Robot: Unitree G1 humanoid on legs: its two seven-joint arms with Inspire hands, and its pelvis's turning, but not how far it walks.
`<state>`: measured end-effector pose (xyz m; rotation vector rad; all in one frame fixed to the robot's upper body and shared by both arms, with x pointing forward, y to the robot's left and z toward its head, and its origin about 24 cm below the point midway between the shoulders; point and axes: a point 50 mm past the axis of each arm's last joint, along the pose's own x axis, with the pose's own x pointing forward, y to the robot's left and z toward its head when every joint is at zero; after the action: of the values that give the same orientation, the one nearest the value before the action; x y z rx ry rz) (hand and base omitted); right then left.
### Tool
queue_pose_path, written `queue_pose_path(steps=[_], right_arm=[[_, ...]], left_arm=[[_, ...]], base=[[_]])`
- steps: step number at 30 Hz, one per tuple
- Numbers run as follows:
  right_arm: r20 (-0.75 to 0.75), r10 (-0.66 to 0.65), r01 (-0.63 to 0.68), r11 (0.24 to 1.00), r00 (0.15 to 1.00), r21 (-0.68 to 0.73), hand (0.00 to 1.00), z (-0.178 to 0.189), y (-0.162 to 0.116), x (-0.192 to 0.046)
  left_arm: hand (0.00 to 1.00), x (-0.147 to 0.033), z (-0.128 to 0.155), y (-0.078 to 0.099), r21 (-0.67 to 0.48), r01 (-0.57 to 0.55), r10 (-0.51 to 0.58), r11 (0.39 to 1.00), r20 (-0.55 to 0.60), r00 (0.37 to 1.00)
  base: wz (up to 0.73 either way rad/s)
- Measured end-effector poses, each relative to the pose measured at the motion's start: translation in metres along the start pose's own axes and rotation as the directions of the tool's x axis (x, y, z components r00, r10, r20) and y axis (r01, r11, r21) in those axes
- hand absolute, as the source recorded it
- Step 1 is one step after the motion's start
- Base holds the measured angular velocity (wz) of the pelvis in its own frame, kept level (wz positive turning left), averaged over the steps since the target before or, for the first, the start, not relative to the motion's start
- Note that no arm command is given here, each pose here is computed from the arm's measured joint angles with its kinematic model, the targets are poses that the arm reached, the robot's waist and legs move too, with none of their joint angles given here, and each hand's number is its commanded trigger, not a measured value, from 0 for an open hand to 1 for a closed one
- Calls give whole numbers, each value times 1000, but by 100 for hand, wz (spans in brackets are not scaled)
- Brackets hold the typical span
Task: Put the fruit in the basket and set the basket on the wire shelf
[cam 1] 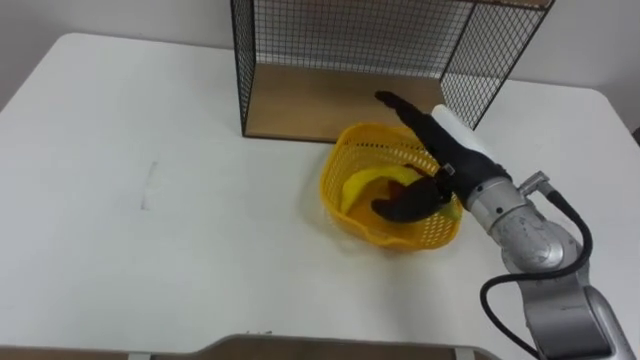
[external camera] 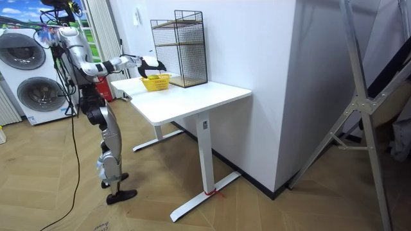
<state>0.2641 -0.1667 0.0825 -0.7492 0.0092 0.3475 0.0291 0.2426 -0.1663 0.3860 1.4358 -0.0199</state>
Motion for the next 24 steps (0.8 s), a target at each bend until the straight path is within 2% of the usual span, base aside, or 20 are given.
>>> queue_pose_path(steps=[8, 12, 14, 15, 17, 19, 20, 22, 23, 24], right_arm=[[55, -25, 14, 981, 998, 195, 0, -1, -7, -3], [111, -60, 16, 932, 992, 361, 0, 2, -10, -3], [122, -88, 22, 887, 989, 462, 0, -2, -15, -8], [120, -118, 39, 852, 986, 522, 0, -6, -19, -11], [113, -179, 76, 795, 977, 602, 0, -11, -27, -17], [69, -254, 134, 701, 965, 701, 0, -23, -32, -29], [53, -268, 152, 686, 962, 711, 0, -25, -33, -32], [-19, -332, 230, 608, 943, 760, 0, -40, -41, -49], [-39, -351, 253, 589, 936, 767, 0, -43, -42, -53], [-83, -387, 304, 555, 918, 774, 0, -48, -45, -60]], left_arm=[[0, -1, -13, -4, -54, 14, -16, 998, -38, 999], [0, -2, -24, -5, -205, -12, 0, 979, -56, 998], [0, -3, -34, -3, -305, -41, 18, 951, -78, 997], [0, -5, -42, -2, -387, -75, 40, 919, -97, 994], [0, -8, -57, 1, -514, -140, 73, 846, -148, 986], [0, -13, -79, 6, -679, -256, 117, 689, -244, 963], [0, -15, -84, 7, -715, -285, 125, 639, -269, 955], [0, -21, -103, 14, -846, -406, 145, 346, -379, 914], [0, -23, -107, 16, -858, -432, 149, 277, -405, 902], [0, -25, -111, 22, -866, -477, 163, 151, -454, 876]], base=[[6], [-1], [11], [6], [0], [0], [0], [0], [0], [0]])
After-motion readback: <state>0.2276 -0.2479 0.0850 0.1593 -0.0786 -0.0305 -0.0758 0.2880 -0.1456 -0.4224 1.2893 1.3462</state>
